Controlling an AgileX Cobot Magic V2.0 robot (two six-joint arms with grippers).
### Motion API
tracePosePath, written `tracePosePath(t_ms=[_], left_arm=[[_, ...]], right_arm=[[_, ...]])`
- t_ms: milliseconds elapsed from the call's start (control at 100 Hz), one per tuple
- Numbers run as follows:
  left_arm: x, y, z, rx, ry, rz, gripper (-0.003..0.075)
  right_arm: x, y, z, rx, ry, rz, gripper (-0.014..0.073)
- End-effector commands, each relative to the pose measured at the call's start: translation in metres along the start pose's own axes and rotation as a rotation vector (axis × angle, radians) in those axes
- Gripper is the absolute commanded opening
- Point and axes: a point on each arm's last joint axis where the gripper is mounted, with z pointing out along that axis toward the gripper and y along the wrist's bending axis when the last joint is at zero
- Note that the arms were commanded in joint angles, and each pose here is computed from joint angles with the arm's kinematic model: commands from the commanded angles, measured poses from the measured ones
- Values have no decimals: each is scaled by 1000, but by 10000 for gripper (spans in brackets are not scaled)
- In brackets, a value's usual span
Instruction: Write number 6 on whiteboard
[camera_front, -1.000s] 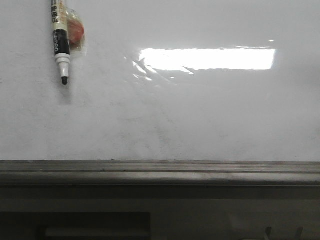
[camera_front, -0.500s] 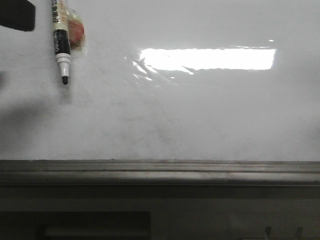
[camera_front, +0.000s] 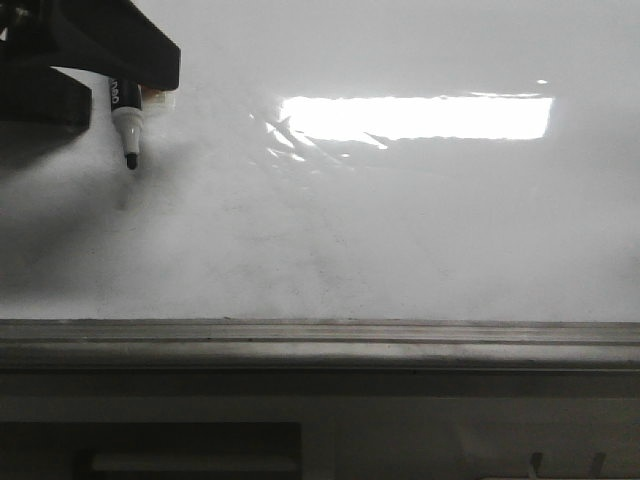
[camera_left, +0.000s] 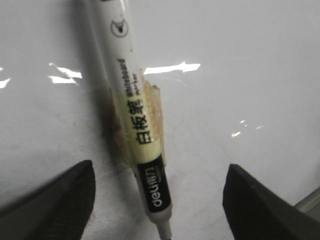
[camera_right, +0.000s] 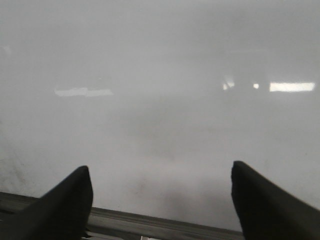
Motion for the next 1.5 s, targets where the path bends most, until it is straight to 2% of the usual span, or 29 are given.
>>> tracePosePath(t_ms=[0, 90, 230, 390, 560, 780, 950, 1230, 1490], left_arm=[[-12, 1, 5, -39, -54, -3, 444], [-10, 2, 9, -46, -38, -4, 318], [-9, 1, 9, -39, -28, 7, -21], [-10, 0, 6, -31, -36, 22, -20], [-16, -15, -12, 74, -21, 169, -20], [-14, -39, -29, 244, 133, 416, -20], [-1, -56, -31, 311, 195, 590, -20], [12, -73, -17, 321, 237, 687, -20], [7, -90, 5, 341, 248, 712, -20]], right_arm=[[-15, 2, -3, -1, -78, -1, 520], [-15, 2, -3, -1, -78, -1, 519], [-15, 1, -3, 2, -77, -6, 520], [-15, 1, -3, 3, -77, -11, 519], [-13, 4, 1, -36, -40, -15, 519], [-25, 28, 23, -362, 93, -28, 519], [-51, 39, 44, -544, 194, 0, 519], [-83, 45, 68, -697, 331, -22, 519], [-90, 68, 80, -816, 411, -93, 519]])
